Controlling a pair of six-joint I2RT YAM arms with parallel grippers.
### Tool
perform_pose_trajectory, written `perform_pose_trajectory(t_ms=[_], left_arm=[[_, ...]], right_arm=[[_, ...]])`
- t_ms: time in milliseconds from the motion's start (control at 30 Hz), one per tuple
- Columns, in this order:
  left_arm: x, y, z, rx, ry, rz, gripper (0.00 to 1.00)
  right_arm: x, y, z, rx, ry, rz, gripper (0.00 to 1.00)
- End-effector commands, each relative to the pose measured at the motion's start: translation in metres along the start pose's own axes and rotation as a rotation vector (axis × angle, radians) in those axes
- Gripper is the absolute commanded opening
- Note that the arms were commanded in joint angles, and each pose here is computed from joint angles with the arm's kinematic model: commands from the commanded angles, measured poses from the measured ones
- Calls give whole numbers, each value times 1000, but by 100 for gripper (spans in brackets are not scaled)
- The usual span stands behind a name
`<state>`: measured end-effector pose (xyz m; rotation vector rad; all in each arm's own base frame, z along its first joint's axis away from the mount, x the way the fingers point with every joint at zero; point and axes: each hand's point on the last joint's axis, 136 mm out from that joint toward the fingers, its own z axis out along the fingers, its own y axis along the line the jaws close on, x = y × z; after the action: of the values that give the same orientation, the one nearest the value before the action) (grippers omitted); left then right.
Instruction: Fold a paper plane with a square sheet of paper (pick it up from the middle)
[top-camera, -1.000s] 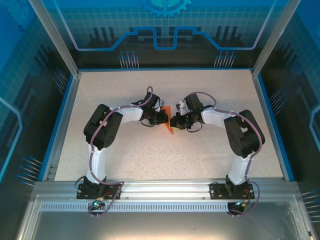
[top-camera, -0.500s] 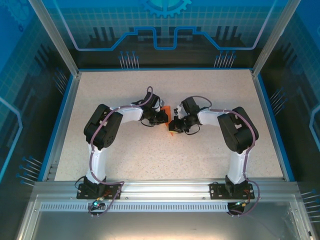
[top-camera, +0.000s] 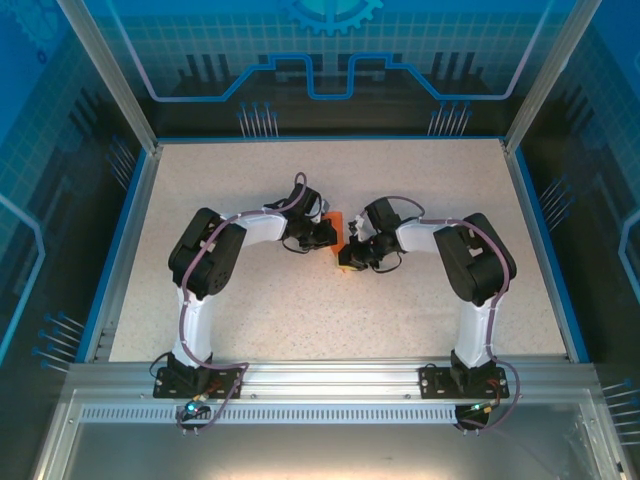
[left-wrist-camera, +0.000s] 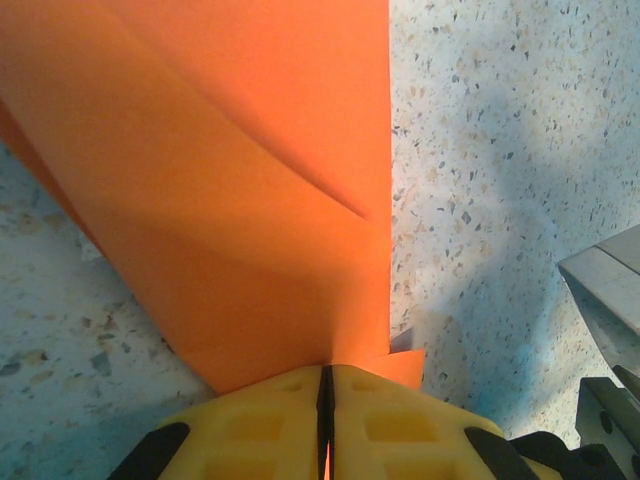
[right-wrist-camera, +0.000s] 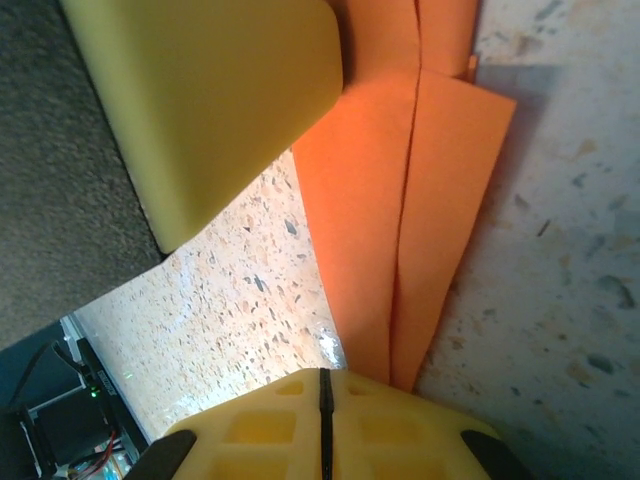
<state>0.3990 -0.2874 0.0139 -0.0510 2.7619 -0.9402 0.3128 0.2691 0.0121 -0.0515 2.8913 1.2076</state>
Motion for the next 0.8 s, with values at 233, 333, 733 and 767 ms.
perform_pose_trajectory(t_ms=[233,333,733,767], left_arm=[[28,43,20,-139,92,-47,13],[28,42,20,-138,92,-48,13],[24,37,18,-129,85,-49,13],[23,36,17,-127,83,-51,13]], right_arm=[[62,-27,-19,103,152,86,9],[46,-3,-38,44,65,19,10],[-10,23,-16,48,-15,-59,12],[-10,21,-11,51,-5,-54,12]])
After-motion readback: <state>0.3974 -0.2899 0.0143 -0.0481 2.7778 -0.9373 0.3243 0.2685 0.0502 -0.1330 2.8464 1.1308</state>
